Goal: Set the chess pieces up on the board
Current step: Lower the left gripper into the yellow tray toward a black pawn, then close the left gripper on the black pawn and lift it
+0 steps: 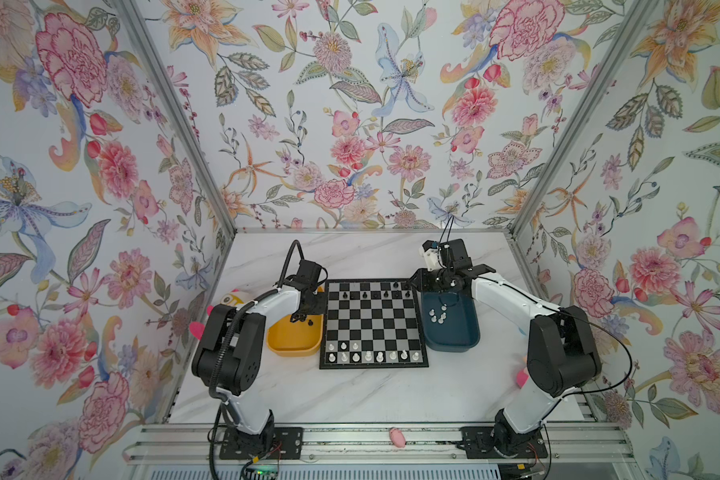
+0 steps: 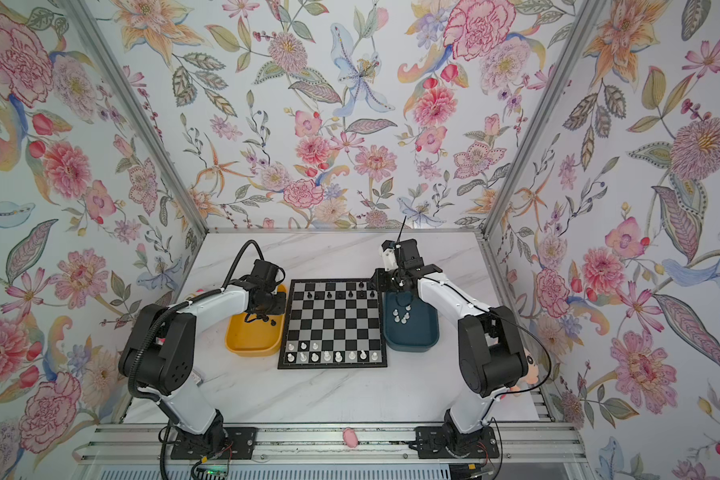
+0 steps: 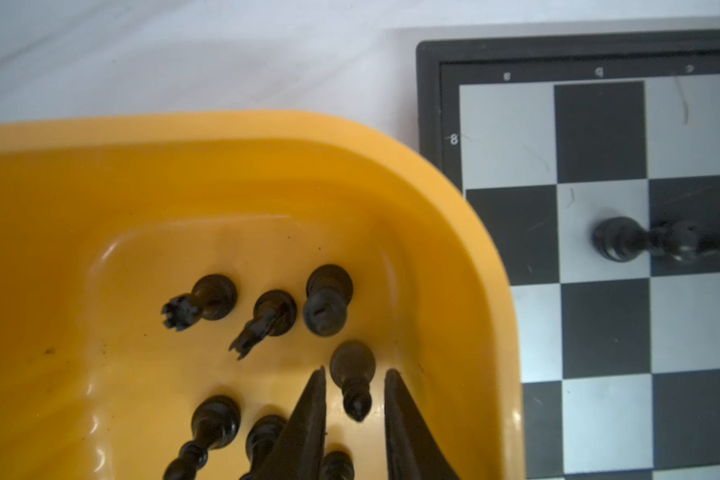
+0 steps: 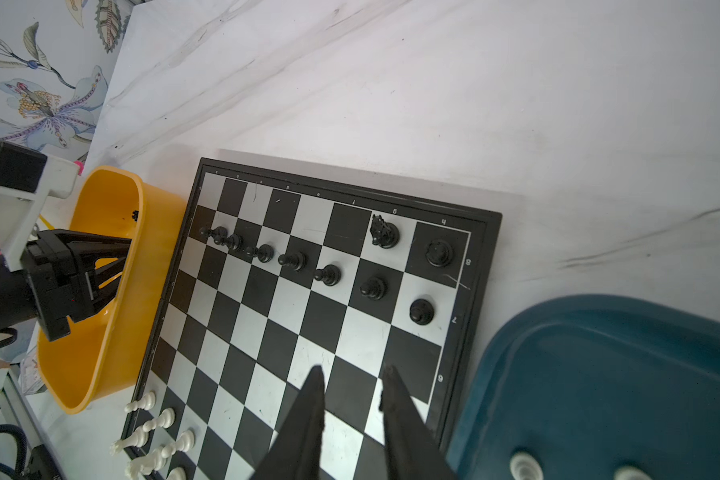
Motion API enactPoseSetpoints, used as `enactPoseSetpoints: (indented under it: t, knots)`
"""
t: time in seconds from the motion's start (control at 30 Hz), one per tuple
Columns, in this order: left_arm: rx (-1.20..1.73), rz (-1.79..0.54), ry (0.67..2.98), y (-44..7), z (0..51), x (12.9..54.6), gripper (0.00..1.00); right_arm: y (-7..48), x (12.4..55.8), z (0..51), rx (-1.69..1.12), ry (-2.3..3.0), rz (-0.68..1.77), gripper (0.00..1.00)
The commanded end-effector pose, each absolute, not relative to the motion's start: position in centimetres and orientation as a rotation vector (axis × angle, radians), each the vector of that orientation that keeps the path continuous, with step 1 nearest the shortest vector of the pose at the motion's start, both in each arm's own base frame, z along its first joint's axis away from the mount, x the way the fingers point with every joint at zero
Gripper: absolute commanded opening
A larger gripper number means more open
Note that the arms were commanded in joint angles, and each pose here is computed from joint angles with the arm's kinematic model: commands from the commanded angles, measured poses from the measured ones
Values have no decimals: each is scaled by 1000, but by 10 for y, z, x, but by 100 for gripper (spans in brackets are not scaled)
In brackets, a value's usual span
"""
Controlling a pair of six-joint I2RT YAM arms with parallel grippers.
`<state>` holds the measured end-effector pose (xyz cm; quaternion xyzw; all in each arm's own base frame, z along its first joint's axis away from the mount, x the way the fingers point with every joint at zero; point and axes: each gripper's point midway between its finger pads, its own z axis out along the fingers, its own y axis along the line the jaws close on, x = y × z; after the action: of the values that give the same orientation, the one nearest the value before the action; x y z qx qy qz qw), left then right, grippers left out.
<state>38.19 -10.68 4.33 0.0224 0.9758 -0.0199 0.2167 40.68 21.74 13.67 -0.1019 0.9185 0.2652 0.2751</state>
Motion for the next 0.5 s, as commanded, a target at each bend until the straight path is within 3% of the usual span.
enactPoseSetpoints:
  t: [0.0, 0.47]
  knots:
    - [67, -20, 2701, -105, 48, 386, 26, 218, 405, 129, -263, 2486, 724, 26]
    - [77, -27, 2715, -108, 43, 388, 24, 219, 405, 125, -264, 2495, 727, 26]
